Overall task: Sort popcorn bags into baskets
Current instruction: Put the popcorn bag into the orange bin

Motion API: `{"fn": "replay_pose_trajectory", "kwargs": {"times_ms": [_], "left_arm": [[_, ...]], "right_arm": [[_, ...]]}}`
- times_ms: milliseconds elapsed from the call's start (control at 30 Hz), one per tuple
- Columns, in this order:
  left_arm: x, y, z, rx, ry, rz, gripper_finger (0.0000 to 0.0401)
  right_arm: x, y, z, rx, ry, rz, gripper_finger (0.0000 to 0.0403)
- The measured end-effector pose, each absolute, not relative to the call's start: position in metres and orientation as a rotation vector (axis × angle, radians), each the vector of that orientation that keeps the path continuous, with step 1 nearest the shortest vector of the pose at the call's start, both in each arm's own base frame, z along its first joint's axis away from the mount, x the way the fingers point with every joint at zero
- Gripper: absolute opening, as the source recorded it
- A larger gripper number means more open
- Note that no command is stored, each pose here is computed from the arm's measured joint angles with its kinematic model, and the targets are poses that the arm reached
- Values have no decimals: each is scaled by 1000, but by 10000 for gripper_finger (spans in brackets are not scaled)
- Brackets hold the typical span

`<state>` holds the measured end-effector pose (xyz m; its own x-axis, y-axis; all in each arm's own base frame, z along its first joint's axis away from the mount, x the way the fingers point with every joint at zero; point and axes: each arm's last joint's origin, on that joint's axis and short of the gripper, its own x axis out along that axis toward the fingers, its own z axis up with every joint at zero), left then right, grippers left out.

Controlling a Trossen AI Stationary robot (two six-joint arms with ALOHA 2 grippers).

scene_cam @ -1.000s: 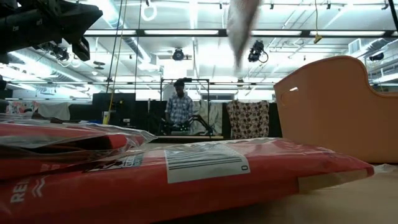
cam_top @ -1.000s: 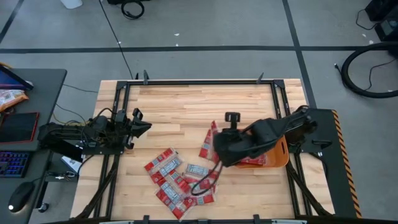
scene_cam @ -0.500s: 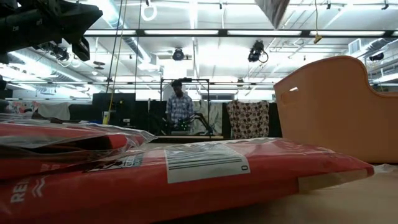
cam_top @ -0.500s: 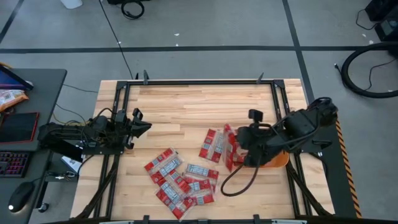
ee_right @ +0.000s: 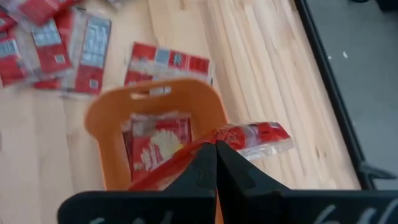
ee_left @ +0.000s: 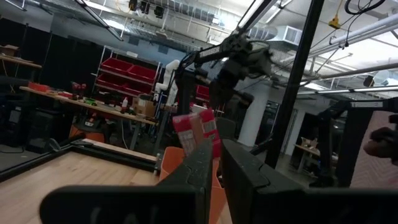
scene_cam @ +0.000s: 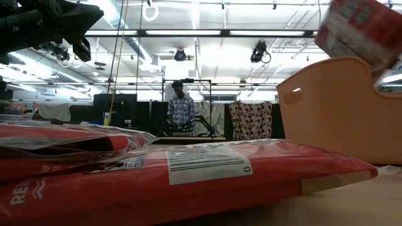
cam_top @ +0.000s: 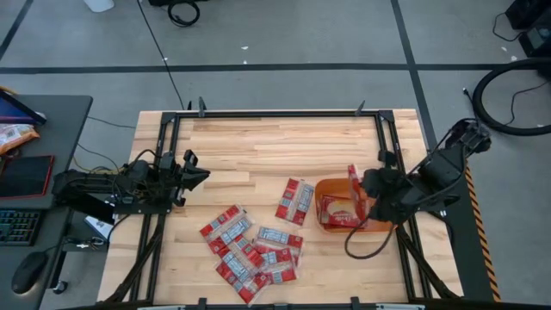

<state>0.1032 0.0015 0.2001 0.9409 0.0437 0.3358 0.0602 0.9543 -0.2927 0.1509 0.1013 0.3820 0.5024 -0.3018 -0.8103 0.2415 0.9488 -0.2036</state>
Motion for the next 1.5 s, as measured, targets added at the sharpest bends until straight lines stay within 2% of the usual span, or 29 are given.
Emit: {"fn": "replay_pose_trajectory", "kwargs": {"times_ms": [300, 567, 700, 933, 1167, 1300, 1500], "left_arm": [[103, 1, 200, -304, -346, -8, 36], [103, 1, 200, -303, -347, -8, 36], [103, 1, 200, -303, -347, -8, 36], [103, 1, 200, -305, -345, -8, 36], [103, 1, 199, -305, -340, -7, 36], [103, 1, 199, -305, -339, -7, 36], [104, 1, 199, -304, -337, -7, 36]], "right_arm": [[124, 91, 341, -77, 1106, -316, 2], [121, 89, 331, -113, 1169, -286, 2], [133, 93, 316, -150, 1189, -329, 2], [167, 113, 263, -261, 1340, -242, 2], [187, 129, 244, -369, 1387, -205, 4], [197, 135, 238, -367, 1341, -196, 17], [209, 137, 239, -250, 1261, -185, 68]]}}
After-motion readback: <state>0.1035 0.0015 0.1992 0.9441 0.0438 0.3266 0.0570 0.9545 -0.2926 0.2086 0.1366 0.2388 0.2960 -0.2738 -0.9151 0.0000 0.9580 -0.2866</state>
